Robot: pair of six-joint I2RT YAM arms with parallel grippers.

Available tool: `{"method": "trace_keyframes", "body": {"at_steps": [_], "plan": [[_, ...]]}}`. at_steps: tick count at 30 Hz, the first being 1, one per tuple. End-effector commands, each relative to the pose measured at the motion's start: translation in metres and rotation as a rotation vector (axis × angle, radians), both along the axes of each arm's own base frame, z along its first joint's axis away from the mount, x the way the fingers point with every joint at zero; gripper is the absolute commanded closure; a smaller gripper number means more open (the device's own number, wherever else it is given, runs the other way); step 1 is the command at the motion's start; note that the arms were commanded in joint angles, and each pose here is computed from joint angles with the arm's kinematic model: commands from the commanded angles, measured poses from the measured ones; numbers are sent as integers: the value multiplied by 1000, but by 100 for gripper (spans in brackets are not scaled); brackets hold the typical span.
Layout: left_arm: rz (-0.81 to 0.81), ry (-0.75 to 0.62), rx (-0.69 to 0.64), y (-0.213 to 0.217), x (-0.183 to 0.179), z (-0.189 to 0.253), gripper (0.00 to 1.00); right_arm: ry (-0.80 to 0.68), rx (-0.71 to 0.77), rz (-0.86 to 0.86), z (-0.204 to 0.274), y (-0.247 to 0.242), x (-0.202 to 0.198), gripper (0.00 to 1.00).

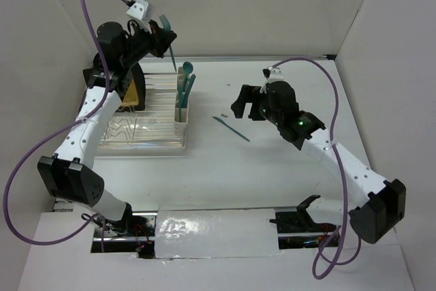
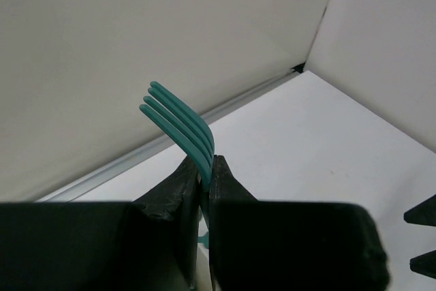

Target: Sort the eating utensils into containers

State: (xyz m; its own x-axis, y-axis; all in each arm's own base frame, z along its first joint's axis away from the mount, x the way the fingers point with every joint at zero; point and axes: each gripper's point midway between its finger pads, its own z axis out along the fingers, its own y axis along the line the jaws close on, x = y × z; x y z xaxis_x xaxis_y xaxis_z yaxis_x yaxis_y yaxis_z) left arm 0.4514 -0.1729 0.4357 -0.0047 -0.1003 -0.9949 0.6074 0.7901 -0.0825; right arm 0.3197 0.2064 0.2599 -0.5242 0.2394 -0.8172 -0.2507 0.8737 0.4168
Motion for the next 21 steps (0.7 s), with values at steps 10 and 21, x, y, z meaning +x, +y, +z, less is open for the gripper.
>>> {"method": "trace_keyframes", "body": {"at_steps": [10,21], "plan": [[-73,-134,131,2,28,-34,100,92,-127,-17,-66,-11,29,5],[-154,-165,174,-13,34,-75,100,129,-133,-2,-84,-11,39,5]]}}
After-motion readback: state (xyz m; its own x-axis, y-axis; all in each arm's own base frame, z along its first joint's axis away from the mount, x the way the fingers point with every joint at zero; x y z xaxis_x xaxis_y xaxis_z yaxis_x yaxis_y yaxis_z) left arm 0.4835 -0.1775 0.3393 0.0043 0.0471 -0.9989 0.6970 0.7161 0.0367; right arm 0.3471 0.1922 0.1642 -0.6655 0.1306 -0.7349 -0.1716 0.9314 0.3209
